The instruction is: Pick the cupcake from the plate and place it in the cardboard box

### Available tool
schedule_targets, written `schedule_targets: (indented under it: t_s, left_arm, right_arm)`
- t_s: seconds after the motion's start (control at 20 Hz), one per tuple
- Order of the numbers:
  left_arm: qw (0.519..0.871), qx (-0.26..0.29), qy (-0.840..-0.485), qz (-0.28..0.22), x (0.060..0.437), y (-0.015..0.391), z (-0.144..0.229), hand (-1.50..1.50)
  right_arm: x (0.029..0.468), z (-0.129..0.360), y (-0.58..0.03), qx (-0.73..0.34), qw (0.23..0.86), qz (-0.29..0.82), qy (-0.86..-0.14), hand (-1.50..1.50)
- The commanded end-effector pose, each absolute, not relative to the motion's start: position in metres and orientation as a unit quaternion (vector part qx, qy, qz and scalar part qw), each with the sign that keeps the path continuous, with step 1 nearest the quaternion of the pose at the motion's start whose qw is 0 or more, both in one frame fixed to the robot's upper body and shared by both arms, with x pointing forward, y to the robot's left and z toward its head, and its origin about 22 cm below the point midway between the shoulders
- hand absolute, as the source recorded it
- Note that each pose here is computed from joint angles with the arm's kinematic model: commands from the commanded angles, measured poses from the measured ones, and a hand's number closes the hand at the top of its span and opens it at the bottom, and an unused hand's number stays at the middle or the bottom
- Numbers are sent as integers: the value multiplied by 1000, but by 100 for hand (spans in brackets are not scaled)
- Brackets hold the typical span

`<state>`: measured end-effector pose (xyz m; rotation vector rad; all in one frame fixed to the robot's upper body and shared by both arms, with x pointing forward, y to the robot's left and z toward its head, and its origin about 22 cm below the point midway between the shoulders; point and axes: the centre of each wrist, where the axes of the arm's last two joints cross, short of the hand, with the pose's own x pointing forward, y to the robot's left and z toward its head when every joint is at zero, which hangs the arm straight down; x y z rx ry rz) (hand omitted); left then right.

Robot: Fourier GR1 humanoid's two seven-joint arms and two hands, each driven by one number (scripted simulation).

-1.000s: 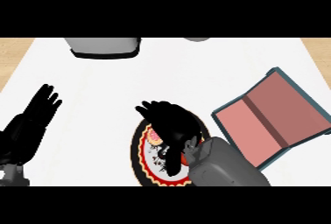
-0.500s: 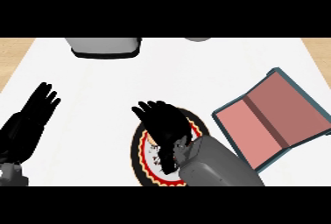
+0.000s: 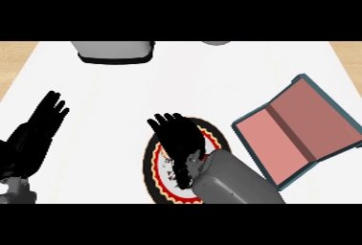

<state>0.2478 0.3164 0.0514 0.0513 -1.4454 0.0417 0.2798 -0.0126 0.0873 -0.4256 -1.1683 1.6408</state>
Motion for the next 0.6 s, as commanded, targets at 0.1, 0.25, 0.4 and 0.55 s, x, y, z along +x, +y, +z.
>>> schedule_targets:
  t_s: [0.1,0.25,0.4,0.55]
  left_arm:
    - [744,29,-668,22,244,312,45,0]
    - [749,19,-662,19,235,325,47,0]
    - [749,31,-662,16,251,334,61,0]
    - [753,20,-658,21,249,323,58,0]
  right_arm:
    - [299,77,-17,-179,510,693,-477,-150]
    - [284,73,-2,-180,521,694,-463,-150]
    - [295,50,-7,-185,518,704,-450,-150]
    - [284,66,-13,-180,513,706,-454,-150]
